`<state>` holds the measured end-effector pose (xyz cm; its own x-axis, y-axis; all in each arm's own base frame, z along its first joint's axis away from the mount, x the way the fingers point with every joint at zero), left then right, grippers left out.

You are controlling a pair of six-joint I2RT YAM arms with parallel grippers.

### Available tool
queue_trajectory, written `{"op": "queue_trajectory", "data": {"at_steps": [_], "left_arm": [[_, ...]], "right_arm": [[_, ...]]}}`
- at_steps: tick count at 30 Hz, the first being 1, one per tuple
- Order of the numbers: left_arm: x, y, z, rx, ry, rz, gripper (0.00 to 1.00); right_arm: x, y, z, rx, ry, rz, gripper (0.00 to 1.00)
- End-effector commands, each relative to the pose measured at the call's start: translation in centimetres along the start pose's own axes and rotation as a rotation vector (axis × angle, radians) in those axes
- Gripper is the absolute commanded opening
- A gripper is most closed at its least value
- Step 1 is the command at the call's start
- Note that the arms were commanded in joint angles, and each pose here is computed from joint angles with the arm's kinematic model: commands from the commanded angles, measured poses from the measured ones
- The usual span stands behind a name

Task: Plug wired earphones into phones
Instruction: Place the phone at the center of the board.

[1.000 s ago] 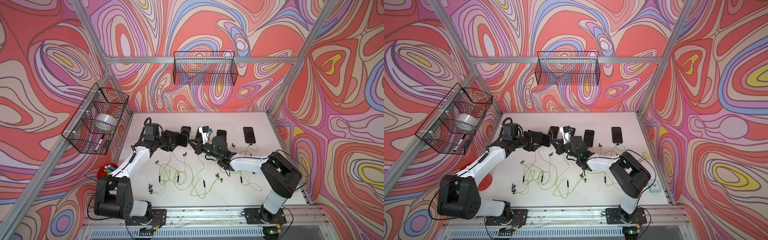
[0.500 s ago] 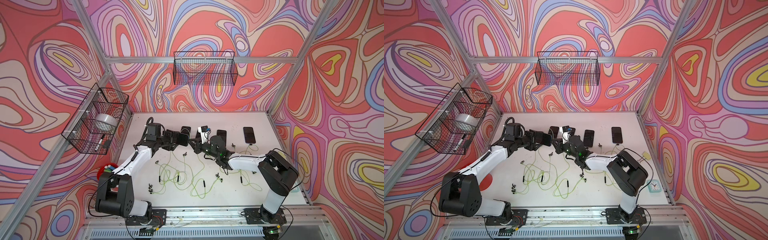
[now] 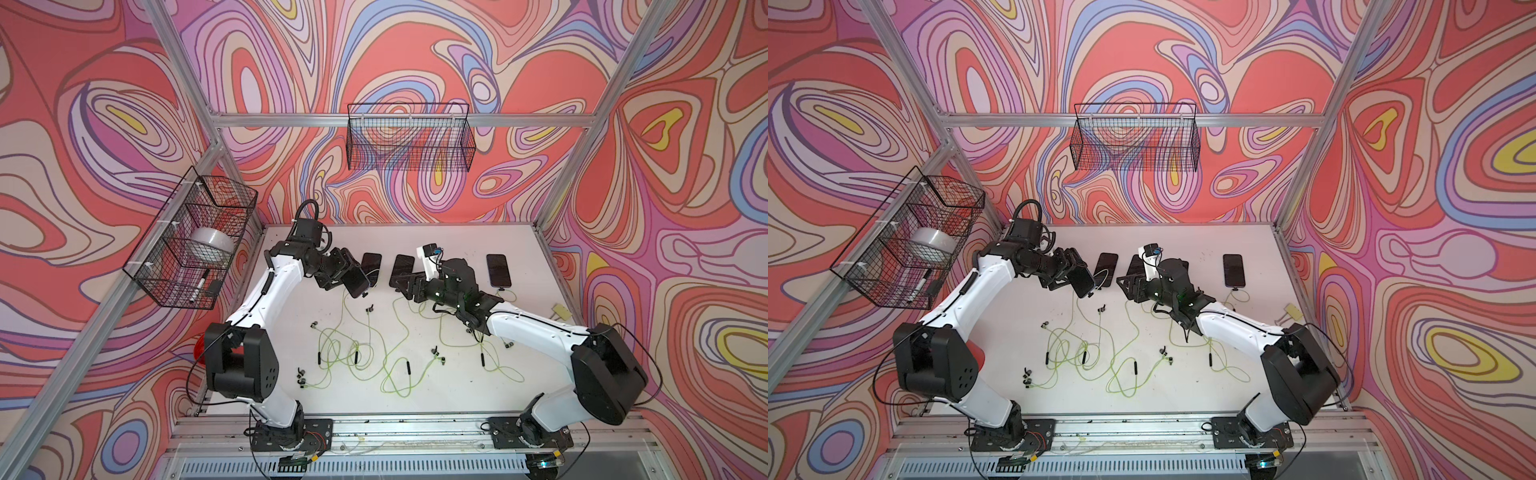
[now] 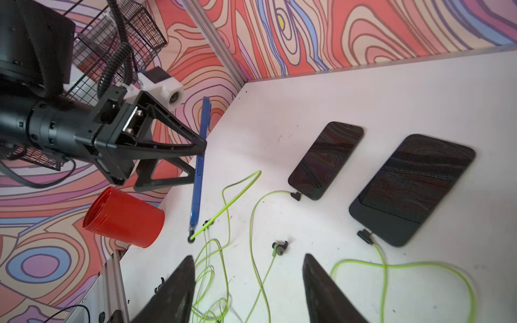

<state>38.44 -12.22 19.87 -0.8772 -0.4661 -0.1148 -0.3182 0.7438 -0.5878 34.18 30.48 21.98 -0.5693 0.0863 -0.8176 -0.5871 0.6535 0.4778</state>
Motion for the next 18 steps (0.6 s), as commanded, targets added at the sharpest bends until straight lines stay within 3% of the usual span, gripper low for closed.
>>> {"op": "queue_trajectory", "data": {"at_steps": [1,11,18], "left_arm": [[-0.4,3.4,0.1,-0.218,0.068,0.281,0.00],[-8.2,5.6,4.3,-0.431,0.003,0.603,0.00],[-13.3,8.9,6.9,-0.480,0.000,0.596,0.00]], "right_arm": [[3.0,-1.8,-1.2,0.063,0.102,0.005,0.61],[4.3,-2.9,-3.6,0.132,0.119,0.015,0.61],[4.8,-3.1,-5.1,0.161,0.120,0.017,0.61]]}}
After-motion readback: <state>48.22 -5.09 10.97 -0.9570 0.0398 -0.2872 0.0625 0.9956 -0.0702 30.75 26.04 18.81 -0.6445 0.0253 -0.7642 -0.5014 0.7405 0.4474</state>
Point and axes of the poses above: each gripper's point midway between its finger pads, its own z axis out along the fingers, its own y axis along the line the jaws close on, x = y × z, the point moved 1 cm from there along -z, back along the fingers, and after that the axes turned 2 degrees about -z, right-handed, at the moved point
